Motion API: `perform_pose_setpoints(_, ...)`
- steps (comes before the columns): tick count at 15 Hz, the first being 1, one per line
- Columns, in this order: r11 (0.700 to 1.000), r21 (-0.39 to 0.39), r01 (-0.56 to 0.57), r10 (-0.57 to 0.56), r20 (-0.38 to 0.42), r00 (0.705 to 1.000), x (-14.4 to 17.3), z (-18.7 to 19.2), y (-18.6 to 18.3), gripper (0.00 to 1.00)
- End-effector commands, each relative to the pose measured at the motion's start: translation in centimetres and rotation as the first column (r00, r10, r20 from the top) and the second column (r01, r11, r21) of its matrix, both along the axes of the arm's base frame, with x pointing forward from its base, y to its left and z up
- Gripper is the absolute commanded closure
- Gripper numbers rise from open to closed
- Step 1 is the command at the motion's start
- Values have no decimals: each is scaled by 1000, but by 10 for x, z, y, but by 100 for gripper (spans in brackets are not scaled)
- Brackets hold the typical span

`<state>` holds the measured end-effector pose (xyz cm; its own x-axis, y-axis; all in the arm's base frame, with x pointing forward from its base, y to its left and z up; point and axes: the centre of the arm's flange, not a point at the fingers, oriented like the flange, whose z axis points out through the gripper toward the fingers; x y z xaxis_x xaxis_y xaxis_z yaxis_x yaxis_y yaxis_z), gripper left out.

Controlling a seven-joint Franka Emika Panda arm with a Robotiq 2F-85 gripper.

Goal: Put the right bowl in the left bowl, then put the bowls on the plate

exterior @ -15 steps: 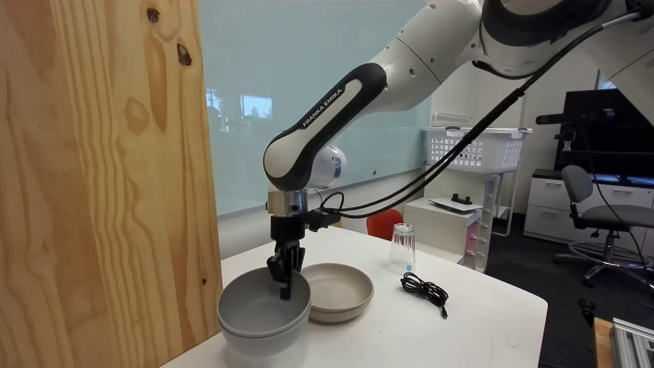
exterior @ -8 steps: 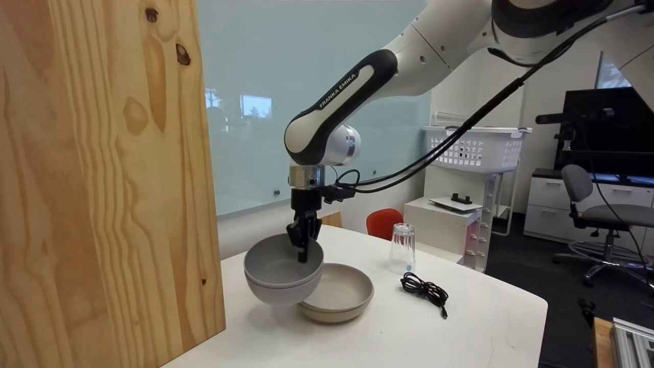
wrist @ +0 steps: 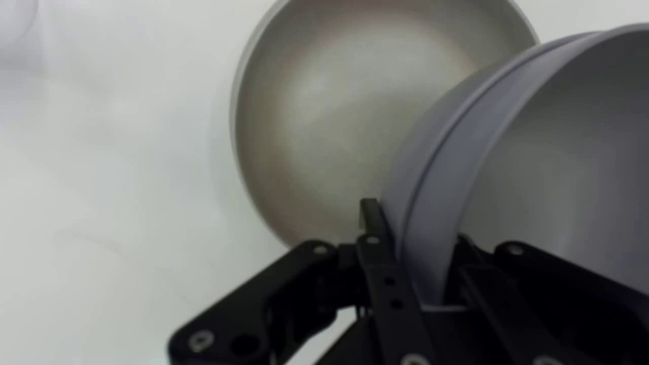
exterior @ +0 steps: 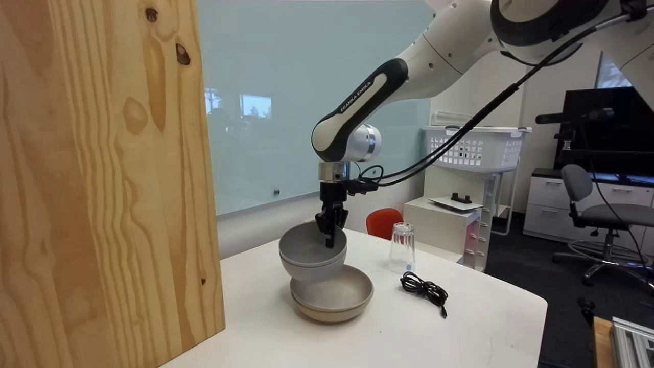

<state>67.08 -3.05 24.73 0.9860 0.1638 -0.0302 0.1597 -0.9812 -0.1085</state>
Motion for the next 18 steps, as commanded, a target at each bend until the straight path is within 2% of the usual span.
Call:
perform_pose_setpoints(1,997,39,64,-63,-34,997,-16,-12,-24,96)
perform_pose_setpoints(12,986,57,159,-150,-126,981,-48,-64,-66,96)
perform_pose_setpoints(13,986,59,154,-146,-125,981,-50,-67,-67,96)
perform_pose_setpoints(15,989,57,138,-133,-71,989,-52,-74,-69,96)
perform_pose_setpoints(18,989,48,140,-138,-48,989,-51,-86,-68,96)
